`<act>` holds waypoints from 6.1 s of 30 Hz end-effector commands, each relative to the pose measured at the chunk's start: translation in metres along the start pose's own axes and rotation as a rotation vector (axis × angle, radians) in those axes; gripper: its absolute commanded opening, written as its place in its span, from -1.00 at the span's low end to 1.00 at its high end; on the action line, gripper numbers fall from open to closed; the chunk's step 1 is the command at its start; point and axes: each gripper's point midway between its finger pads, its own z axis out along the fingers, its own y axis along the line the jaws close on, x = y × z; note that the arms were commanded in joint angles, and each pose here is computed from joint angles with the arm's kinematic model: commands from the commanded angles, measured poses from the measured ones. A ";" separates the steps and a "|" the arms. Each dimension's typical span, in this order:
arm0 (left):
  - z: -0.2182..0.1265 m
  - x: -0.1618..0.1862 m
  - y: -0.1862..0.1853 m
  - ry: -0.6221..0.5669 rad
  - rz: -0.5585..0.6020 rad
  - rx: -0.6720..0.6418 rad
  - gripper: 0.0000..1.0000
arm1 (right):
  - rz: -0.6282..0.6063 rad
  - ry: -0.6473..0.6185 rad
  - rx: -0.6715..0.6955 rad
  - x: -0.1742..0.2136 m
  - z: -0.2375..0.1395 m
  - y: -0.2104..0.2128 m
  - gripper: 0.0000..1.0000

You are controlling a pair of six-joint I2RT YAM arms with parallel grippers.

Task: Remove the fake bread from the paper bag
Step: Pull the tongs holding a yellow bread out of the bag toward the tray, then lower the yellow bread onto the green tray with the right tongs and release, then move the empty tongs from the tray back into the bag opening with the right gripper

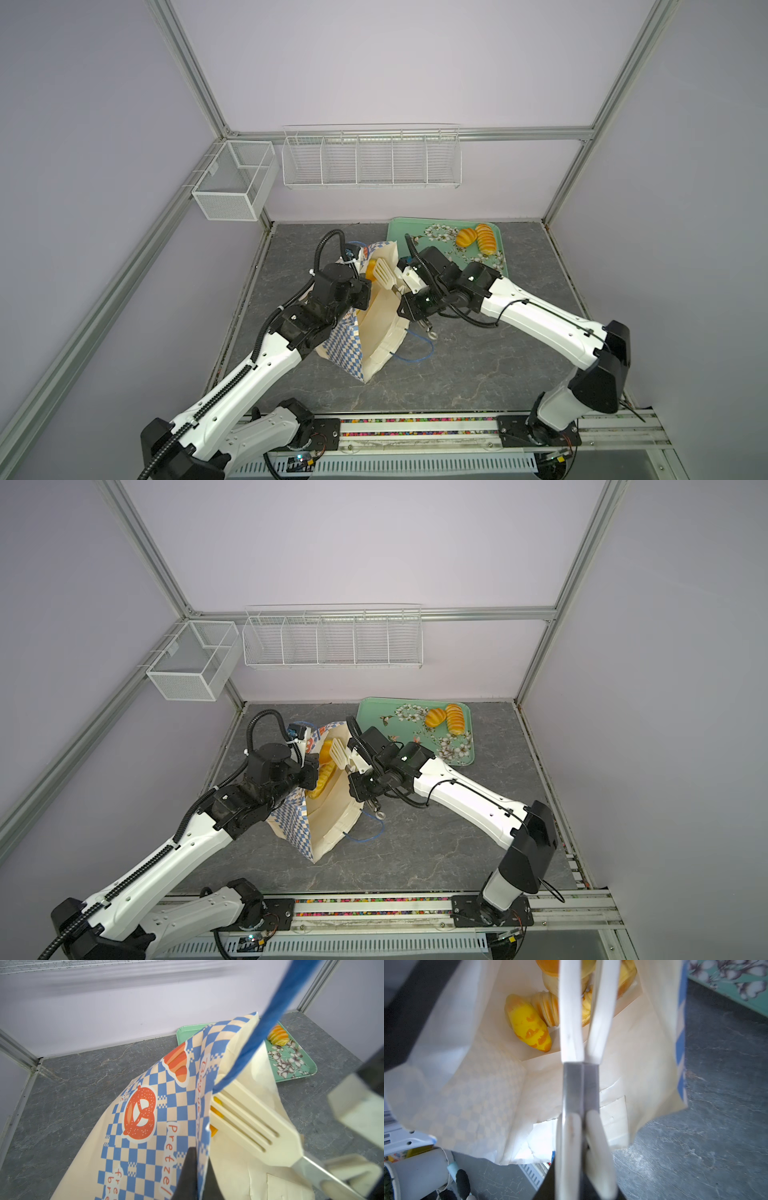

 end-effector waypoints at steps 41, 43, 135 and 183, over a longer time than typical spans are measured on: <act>-0.003 -0.003 0.047 0.056 -0.074 -0.143 -1.00 | 0.083 -0.336 0.471 -0.029 -0.138 -0.196 -0.86; -0.003 -0.003 0.047 0.059 -0.066 -0.143 -1.00 | 0.120 -0.311 0.519 -0.024 -0.130 -0.222 -0.86; 0.003 0.014 0.042 0.082 -0.057 -0.105 -1.00 | 0.117 0.431 0.709 0.061 -0.006 -0.276 -0.84; -0.019 -0.027 0.074 0.018 0.113 -0.289 -1.00 | -0.044 -0.044 0.344 -0.020 -0.128 -0.092 -0.84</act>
